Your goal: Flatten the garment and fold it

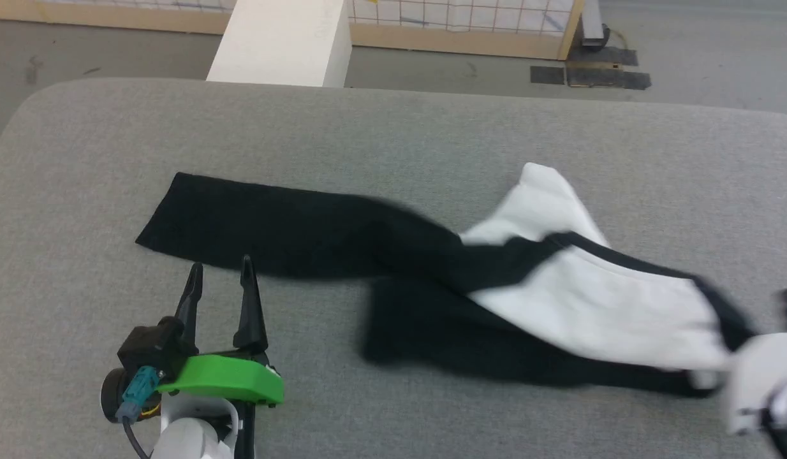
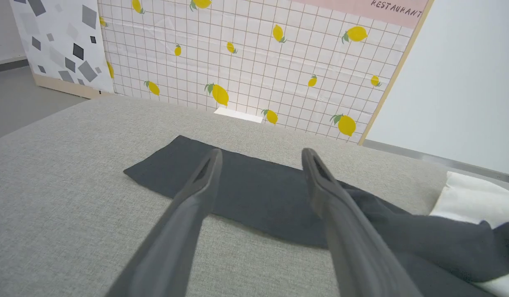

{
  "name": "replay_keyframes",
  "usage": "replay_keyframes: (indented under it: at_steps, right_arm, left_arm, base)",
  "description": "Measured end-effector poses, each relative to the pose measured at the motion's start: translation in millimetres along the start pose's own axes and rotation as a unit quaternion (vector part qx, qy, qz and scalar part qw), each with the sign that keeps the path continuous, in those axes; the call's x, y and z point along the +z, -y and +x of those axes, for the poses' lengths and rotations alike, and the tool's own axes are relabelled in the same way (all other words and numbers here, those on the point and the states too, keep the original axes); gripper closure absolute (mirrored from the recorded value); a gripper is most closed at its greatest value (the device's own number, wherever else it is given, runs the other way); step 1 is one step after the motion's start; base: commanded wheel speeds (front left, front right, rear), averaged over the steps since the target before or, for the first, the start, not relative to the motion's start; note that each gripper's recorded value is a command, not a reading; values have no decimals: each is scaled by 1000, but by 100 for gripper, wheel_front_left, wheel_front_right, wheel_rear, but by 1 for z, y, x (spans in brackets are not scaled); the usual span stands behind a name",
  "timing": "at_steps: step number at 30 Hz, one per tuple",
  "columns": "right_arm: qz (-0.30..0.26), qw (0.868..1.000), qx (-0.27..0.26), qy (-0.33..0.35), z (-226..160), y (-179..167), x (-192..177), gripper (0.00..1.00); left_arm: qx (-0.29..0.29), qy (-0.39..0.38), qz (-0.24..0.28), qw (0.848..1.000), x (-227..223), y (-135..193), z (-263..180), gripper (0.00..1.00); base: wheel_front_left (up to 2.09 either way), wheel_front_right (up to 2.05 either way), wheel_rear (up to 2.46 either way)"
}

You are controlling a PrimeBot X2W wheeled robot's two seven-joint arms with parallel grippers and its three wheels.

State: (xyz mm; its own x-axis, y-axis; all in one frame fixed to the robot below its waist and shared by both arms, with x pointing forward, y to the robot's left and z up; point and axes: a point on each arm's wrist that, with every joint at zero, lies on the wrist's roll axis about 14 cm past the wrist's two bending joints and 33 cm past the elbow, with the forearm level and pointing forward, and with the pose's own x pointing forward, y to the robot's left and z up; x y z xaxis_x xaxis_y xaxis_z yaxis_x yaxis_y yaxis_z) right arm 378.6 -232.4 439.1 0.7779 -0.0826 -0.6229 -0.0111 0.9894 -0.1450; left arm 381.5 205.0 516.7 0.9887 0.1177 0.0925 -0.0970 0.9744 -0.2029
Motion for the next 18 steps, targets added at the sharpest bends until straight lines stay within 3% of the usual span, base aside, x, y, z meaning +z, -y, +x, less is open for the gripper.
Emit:
replay_keyframes:
  at_steps: [3, 4, 5, 6, 14, 18]
  right_arm:
    - [15, 997, -76, 32, -9, 48, 12, 100]
    - [19, 995, -85, 41, -11, 53, 15, 87]
    - [26, 994, -93, 55, -12, 57, 19, 31]
    - [35, 992, -97, 67, -14, 59, 21, 0]
    - [48, 978, -84, 183, -27, 48, 43, 0]
    - [65, 974, -48, 211, -32, 28, 38, 0]
  left_arm:
    - [-8, -3, 0, 1000, -2, 5, 1, 0]
    - [-12, -5, -1, 1000, -4, 7, 1, 0]
    - [-15, -8, -2, 1000, -6, 9, 1, 0]
    - [-19, -10, -3, 1000, -7, 11, 1, 0]
    - [-87, -41, -8, 995, -28, 50, 3, 0]
    - [-170, -70, 16, 983, -46, 94, 7, 0]
  base:
    - [0, 0, 0]
    - [0, 0, 0]
    - [0, 0, 0]
    - [0, 0, 0]
    - [0, 0, 0]
    - [0, 0, 0]
